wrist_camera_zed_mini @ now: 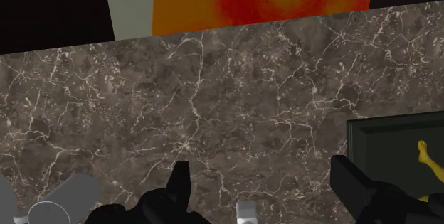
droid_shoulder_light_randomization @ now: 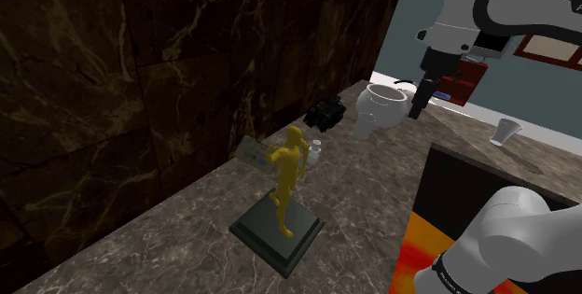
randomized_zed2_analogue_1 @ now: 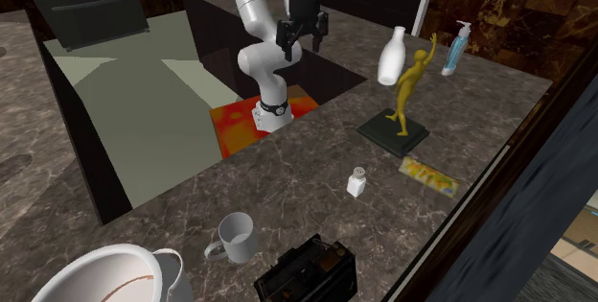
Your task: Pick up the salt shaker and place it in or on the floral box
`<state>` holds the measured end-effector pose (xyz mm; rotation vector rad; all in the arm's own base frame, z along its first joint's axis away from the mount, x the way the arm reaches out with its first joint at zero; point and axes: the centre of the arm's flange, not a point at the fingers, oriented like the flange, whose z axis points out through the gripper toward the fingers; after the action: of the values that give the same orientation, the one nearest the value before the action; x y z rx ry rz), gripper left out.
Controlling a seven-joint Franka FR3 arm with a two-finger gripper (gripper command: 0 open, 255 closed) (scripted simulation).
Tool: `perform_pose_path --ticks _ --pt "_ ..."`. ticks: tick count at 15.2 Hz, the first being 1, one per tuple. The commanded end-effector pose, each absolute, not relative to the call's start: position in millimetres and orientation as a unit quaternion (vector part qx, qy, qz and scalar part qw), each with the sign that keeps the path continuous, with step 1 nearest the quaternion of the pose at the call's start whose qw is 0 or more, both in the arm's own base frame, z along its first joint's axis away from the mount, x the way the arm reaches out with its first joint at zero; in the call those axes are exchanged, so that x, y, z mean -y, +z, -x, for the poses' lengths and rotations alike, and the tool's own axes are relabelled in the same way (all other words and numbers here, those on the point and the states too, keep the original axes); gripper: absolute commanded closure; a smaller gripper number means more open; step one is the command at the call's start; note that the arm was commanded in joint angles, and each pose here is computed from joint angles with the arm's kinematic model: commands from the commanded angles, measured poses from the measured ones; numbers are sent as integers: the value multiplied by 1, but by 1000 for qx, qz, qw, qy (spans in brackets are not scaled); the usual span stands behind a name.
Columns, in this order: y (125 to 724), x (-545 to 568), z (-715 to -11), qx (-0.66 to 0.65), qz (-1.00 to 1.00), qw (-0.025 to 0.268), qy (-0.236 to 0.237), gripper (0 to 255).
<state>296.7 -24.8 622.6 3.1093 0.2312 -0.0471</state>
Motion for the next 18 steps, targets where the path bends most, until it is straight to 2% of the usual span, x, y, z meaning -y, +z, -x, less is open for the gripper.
perform_pose_path --ticks 1,18 --pt "623 25 -297 -74 -997 12 -15 0" --pt "480 1 -467 -102 -995 3 -10 0"
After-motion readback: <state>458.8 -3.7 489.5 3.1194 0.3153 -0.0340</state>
